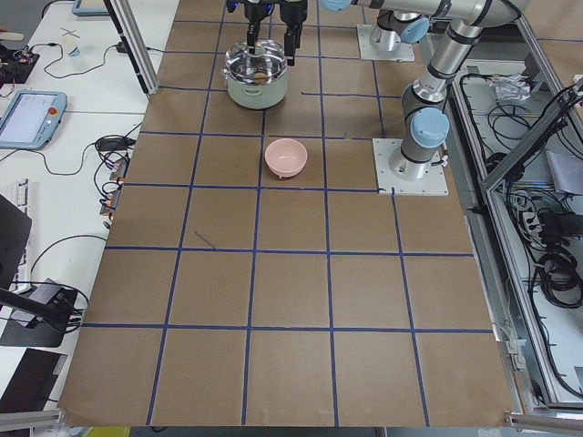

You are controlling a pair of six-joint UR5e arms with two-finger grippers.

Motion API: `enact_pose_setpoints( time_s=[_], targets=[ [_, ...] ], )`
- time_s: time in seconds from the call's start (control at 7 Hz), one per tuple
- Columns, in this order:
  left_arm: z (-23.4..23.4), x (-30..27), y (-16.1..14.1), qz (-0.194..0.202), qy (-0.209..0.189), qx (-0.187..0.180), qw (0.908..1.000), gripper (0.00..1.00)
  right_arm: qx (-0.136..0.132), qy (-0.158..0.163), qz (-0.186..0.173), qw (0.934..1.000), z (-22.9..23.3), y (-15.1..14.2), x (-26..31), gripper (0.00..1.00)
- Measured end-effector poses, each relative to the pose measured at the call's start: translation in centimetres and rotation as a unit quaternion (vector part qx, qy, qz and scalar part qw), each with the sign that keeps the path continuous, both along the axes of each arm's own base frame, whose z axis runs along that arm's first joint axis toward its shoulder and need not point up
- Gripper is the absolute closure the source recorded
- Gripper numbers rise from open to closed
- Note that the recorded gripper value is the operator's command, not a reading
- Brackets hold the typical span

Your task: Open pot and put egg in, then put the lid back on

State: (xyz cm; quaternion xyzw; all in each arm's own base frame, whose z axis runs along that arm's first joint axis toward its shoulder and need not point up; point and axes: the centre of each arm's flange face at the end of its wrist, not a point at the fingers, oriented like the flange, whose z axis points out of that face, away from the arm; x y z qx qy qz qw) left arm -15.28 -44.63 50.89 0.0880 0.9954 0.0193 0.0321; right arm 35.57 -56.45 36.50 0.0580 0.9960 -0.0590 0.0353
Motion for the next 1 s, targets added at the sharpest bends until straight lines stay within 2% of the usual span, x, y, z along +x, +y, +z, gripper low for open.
enact_pose_setpoints(
  time_s=[0.29, 0.43, 0.71, 0.86, 1.0],
  targets=[
    [0.7, 0.1, 0.0, 0.005, 0.000, 0.006, 1.0000, 0.00, -0.002, 0.000, 0.004, 1.0000, -0.3, 0.2, 0.2, 0.66],
    [1.0, 0.6, 0.0, 0.009, -0.001, 0.024, 0.9997, 0.00, -0.010, -0.002, 0.006, 0.9999, -0.2, 0.0, 0.2, 0.65],
    [0.3, 1.7, -0.7, 0.026, 0.034, 0.037, 0.9984, 0.00, -0.016, 0.000, 0.013, 0.9998, -0.3, -0.1, 0.2, 0.63],
    [0.2, 1.8, -1.4, 0.025, 0.044, 0.025, 0.9984, 0.00, -0.016, 0.001, 0.015, 0.9998, -0.3, -0.2, 0.2, 0.49],
    [0.1, 1.7, -1.8, 0.024, 0.048, 0.013, 0.9985, 0.00, -0.017, 0.002, 0.018, 0.9997, -0.3, -0.2, 0.2, 0.29]
  ],
)
